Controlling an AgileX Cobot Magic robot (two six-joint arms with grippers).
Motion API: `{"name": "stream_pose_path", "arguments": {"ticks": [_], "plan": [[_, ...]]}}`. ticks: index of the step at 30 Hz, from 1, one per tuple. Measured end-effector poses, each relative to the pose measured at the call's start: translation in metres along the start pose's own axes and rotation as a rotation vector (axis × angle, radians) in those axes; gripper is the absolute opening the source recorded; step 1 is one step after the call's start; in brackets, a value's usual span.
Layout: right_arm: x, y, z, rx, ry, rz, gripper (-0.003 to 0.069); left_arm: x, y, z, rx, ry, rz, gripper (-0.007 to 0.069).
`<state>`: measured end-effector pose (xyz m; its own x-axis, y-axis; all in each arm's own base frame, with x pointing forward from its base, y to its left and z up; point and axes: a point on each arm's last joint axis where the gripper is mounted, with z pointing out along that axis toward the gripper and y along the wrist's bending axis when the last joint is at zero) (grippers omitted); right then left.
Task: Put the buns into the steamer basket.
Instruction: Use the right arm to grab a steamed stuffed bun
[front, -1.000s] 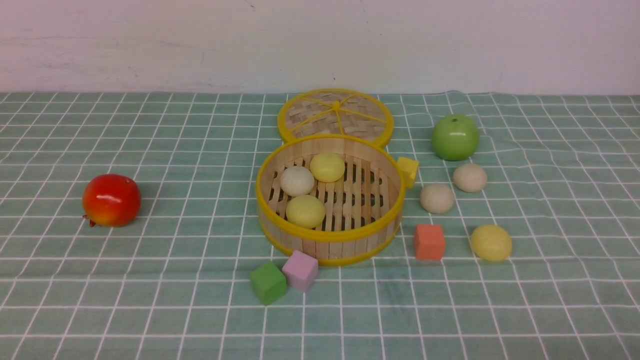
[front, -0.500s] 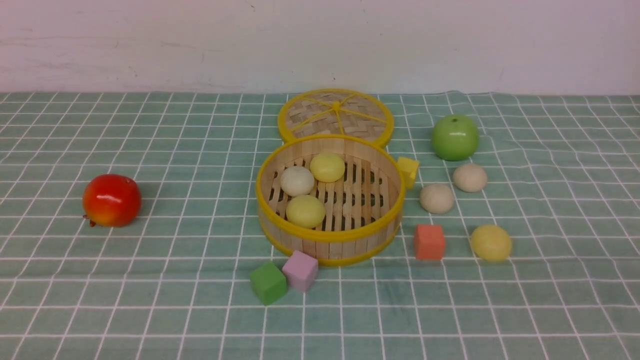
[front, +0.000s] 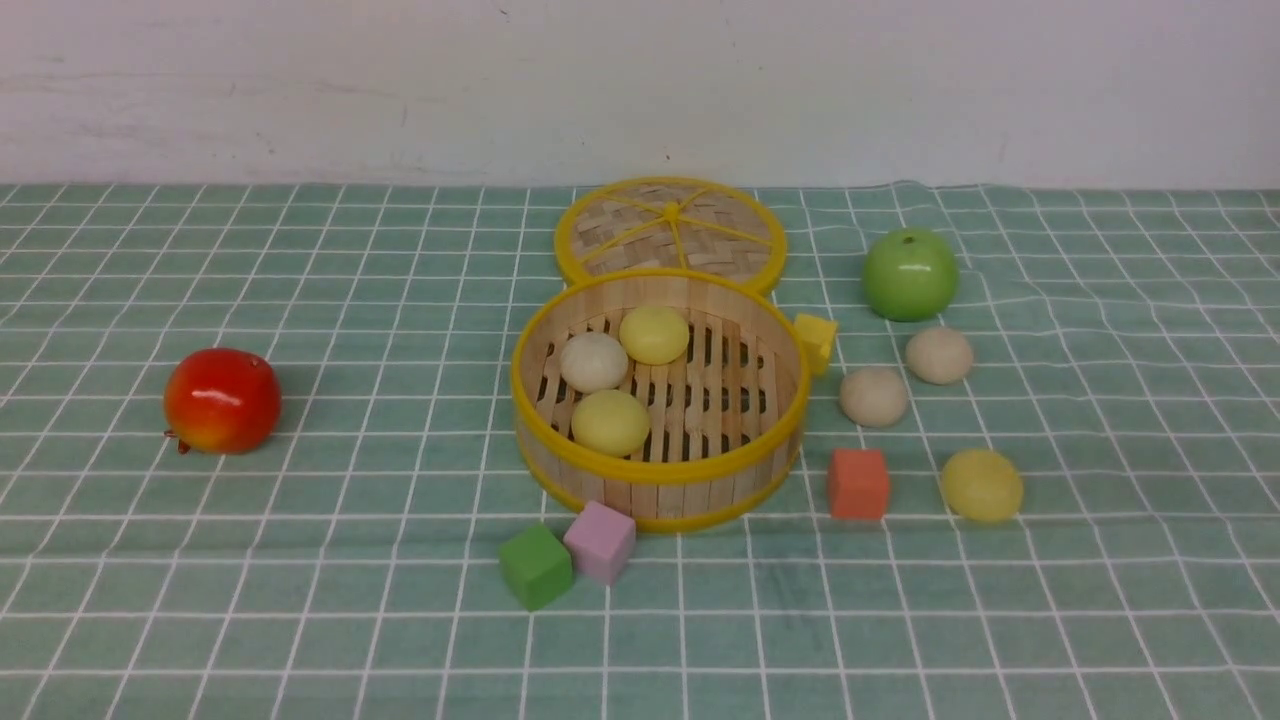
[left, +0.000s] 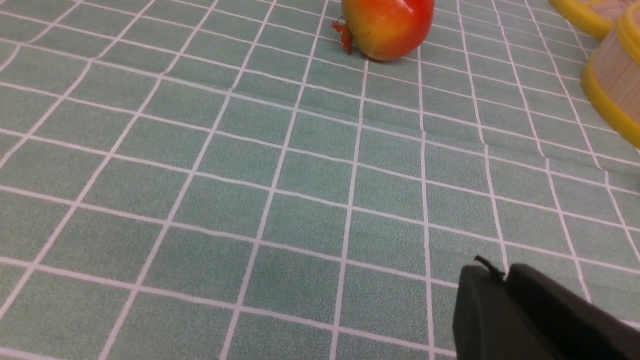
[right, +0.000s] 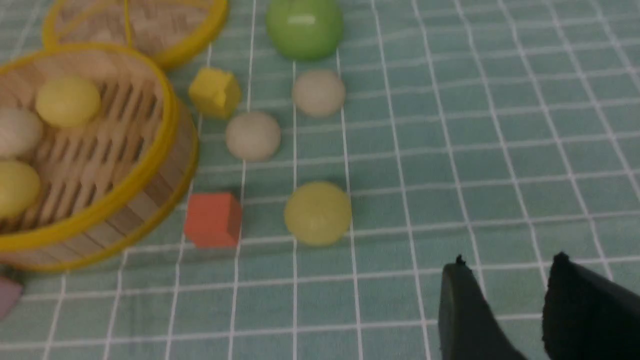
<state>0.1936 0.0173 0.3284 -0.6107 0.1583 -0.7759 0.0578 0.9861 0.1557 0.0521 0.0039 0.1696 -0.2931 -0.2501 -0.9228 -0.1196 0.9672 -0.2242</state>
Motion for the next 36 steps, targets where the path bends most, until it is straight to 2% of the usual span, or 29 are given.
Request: {"name": "stream_pose_path", "arguments": {"ticks": [4,9,15,20,25,36], "plan": [[-0.01,0.006,0.026,0.003,0.13,-0.032,0.024,0.0,0.0,0.0,0.0,0.0,0.0,0.0056],[-0.029,0.023,0.088,-0.057,0.356,-0.069,0.024,0.0,0.0,0.0,0.0,0.0,0.0,0.006],[-0.034,0.033,0.16,-0.101,0.484,-0.048,0.024,0.0,0.0,0.0,0.0,0.0,0.0,0.0071],[-0.034,0.037,0.198,-0.095,0.513,-0.055,0.024,0.0,0.0,0.0,0.0,0.001,0.0,0.0074],[-0.031,0.05,0.222,-0.069,0.517,-0.19,0.024,0.001,0.0,0.0,0.0,0.002,0.0,0.0077],[-0.017,0.051,0.248,-0.033,0.563,-0.226,0.024,0.001,0.0,0.0,0.0,0.002,0.0,0.0077]]}}
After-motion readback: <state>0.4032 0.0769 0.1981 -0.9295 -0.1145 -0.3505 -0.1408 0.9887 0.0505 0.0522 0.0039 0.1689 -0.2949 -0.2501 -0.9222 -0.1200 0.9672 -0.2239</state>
